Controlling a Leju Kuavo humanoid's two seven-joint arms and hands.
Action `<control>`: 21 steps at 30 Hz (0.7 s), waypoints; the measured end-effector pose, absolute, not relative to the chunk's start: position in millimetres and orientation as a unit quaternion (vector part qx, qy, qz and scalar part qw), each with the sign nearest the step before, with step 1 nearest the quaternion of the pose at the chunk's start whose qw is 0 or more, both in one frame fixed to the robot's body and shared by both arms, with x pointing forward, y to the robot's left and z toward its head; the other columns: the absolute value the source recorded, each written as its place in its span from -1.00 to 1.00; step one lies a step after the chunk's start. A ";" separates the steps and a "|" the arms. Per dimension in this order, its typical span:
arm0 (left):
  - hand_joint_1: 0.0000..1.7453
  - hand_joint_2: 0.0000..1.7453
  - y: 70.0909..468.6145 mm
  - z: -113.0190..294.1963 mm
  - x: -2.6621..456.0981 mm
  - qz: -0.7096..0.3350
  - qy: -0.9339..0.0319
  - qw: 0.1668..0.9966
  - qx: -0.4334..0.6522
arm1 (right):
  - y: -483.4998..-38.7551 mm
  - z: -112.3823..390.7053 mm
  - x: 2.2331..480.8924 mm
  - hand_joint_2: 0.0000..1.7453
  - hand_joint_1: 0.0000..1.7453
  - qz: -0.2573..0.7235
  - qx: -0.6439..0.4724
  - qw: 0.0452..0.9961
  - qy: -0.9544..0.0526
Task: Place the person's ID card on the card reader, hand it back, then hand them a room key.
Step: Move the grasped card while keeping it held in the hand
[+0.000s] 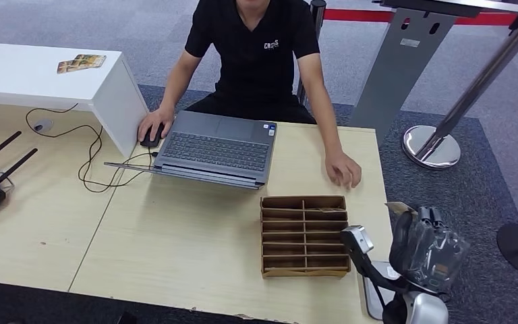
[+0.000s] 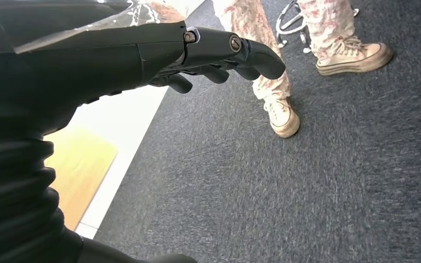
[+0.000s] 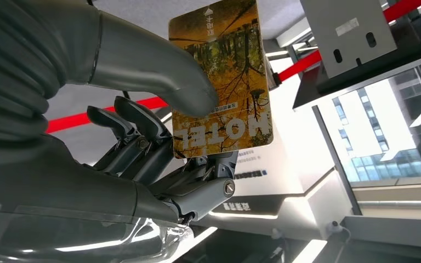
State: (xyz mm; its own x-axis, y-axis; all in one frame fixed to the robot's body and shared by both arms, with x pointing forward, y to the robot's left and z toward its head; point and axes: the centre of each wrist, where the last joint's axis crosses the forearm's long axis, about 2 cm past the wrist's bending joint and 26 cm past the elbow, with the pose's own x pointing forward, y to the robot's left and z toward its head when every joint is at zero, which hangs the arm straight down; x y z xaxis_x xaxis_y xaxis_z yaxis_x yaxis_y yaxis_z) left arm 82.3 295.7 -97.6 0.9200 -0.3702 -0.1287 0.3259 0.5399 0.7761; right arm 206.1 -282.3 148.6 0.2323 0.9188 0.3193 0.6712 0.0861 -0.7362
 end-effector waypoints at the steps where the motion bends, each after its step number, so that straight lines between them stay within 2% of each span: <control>1: -1.00 1.00 295.7 -97.6 82.3 -0.199 -0.026 0.877 0.437 | -282.7 148.2 205.6 1.00 1.00 0.149 -0.660 0.423 -0.603; 21: -1.00 1.00 296.7 -97.5 82.4 -0.199 -0.033 0.877 0.435 | -278.4 137.9 196.9 1.00 1.00 0.184 -0.646 0.421 -0.609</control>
